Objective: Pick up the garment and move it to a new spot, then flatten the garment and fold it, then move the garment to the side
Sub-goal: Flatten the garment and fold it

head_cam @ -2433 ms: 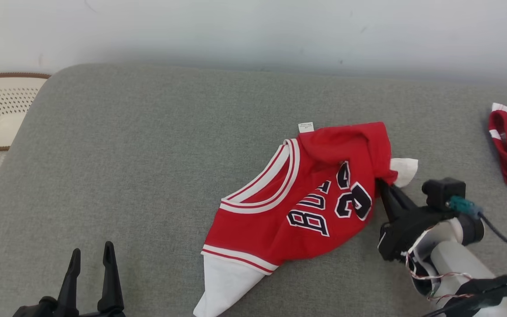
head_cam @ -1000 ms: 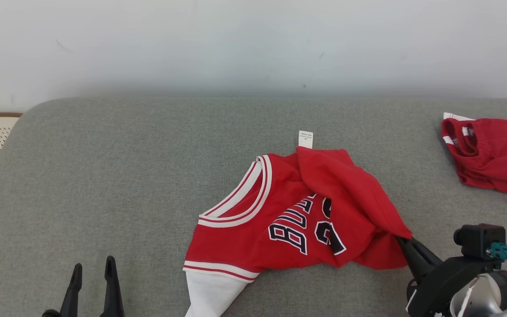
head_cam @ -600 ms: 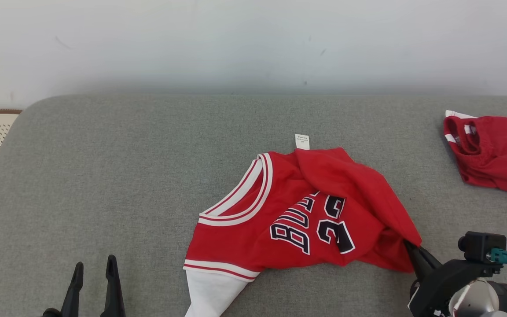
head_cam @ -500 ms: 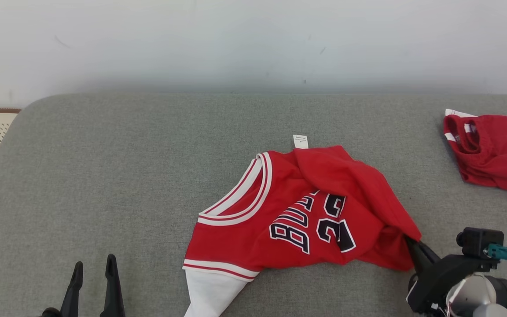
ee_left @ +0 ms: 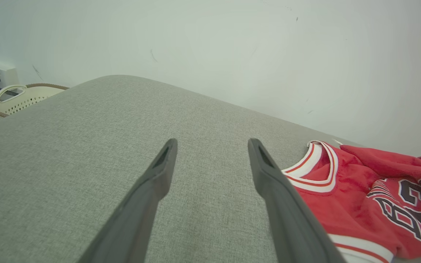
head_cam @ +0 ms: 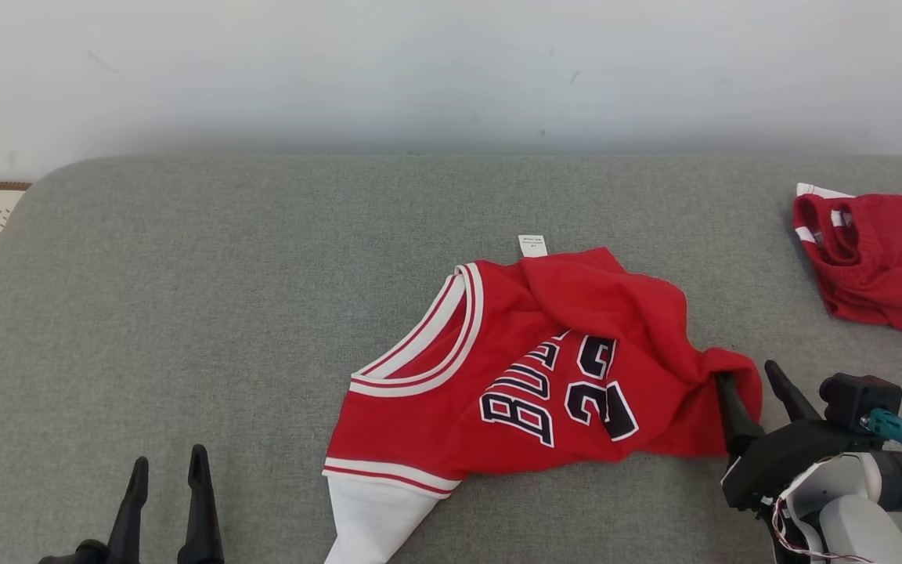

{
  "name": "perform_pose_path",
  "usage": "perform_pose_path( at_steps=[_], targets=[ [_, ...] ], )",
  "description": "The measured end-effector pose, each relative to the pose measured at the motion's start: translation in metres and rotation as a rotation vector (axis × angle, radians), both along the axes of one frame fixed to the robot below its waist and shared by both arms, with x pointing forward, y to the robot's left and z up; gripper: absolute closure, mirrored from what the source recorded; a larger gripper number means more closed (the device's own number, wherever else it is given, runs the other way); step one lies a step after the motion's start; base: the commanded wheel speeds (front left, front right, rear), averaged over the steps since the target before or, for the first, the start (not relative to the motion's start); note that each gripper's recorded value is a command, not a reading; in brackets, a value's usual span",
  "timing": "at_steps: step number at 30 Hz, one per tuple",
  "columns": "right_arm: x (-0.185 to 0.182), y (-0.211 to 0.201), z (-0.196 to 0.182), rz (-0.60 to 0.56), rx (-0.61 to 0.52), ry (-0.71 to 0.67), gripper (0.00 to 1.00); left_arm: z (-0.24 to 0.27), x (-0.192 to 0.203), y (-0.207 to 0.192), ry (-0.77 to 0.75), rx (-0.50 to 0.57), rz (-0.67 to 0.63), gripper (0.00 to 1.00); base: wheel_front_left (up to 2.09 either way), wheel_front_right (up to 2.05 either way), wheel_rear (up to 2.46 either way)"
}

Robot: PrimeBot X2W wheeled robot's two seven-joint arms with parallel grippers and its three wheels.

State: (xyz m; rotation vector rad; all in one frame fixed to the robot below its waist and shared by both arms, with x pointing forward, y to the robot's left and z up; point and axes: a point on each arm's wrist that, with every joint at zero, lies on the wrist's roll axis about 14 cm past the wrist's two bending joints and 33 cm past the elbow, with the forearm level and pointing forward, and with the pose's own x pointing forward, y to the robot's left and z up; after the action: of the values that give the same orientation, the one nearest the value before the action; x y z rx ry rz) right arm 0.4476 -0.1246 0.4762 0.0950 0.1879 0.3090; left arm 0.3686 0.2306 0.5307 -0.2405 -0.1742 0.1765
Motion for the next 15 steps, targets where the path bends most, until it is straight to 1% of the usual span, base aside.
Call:
perform_pose_path(
  at_steps=[7,10,13,15],
  targets=[
    [0.001,-0.001,0.032,-0.017,0.055,-0.17,0.0,0.002,0.002,-0.001,-0.006,0.003,-0.005,0.0,0.0,0.0,0.0],
    [-0.003,-0.003,0.043,-0.028,0.076,-0.221,0.0,0.004,0.002,-0.003,-0.011,0.005,-0.009,0.0,0.0,0.0,0.0],
    [-0.009,-0.002,0.045,-0.027,0.088,-0.232,0.0,0.005,0.002,-0.003,-0.016,0.007,-0.009,0.0,0.0,0.0,0.0],
    [-0.015,0.003,0.032,-0.013,0.086,-0.168,0.0,0.006,0.001,-0.003,-0.019,0.008,-0.011,0.0,0.0,0.0,0.0]
  ],
)
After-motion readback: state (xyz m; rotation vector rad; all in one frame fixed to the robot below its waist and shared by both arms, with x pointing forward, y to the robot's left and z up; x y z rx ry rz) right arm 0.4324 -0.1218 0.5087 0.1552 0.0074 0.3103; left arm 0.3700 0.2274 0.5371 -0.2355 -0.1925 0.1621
